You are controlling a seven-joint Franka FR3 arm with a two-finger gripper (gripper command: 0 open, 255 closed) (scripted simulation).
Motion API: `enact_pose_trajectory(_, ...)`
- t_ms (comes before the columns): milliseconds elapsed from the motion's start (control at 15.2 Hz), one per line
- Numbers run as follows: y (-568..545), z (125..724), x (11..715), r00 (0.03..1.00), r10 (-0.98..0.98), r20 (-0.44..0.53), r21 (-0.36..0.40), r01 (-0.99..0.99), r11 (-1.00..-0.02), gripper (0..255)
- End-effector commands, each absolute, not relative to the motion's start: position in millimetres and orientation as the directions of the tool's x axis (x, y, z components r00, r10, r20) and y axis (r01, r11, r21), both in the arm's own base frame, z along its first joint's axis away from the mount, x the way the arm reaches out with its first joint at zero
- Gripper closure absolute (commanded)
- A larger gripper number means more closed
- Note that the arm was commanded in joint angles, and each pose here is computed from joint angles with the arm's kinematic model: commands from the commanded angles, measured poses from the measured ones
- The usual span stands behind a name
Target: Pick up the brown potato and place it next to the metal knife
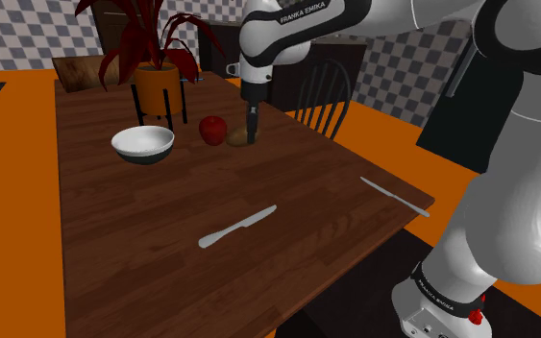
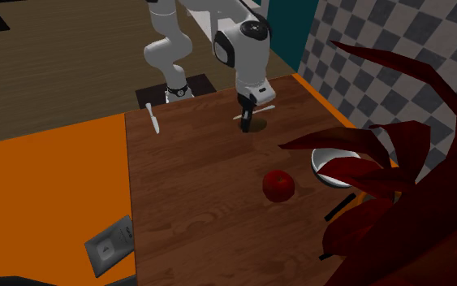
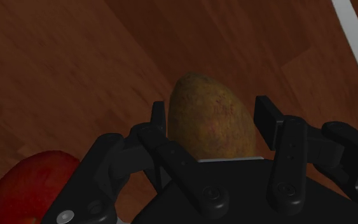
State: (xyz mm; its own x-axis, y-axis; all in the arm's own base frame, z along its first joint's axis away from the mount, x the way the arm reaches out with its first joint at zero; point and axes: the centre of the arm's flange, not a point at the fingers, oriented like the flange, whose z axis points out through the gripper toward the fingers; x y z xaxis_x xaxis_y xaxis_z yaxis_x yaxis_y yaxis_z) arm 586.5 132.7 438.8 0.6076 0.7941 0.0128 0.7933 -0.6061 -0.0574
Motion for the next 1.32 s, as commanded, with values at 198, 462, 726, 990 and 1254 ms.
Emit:
enact_pose_trajectory(198, 133.5, 465.0, 586.2, 0.608, 0.794, 0.013, -0.058, 0.793, -0.606, 255)
enact_pose_trajectory(462, 103.1, 466.4, 560.8, 0.608, 0.794, 0.013, -0.058, 0.793, -0.606, 255)
enact_pose_trajectory(726, 62.6, 466.7, 526.9, 0.608, 0.794, 0.013, -0.058, 0.793, -0.606, 255)
enact_pose_trajectory(990, 22.2, 467.0, 493.0, 0.608, 0.794, 0.013, -0.058, 0.793, -0.606, 255)
enact_pose_trajectory(1254, -18.3, 467.3, 459.1, 0.608, 0.794, 0.013, -0.058, 0.793, -0.606, 255)
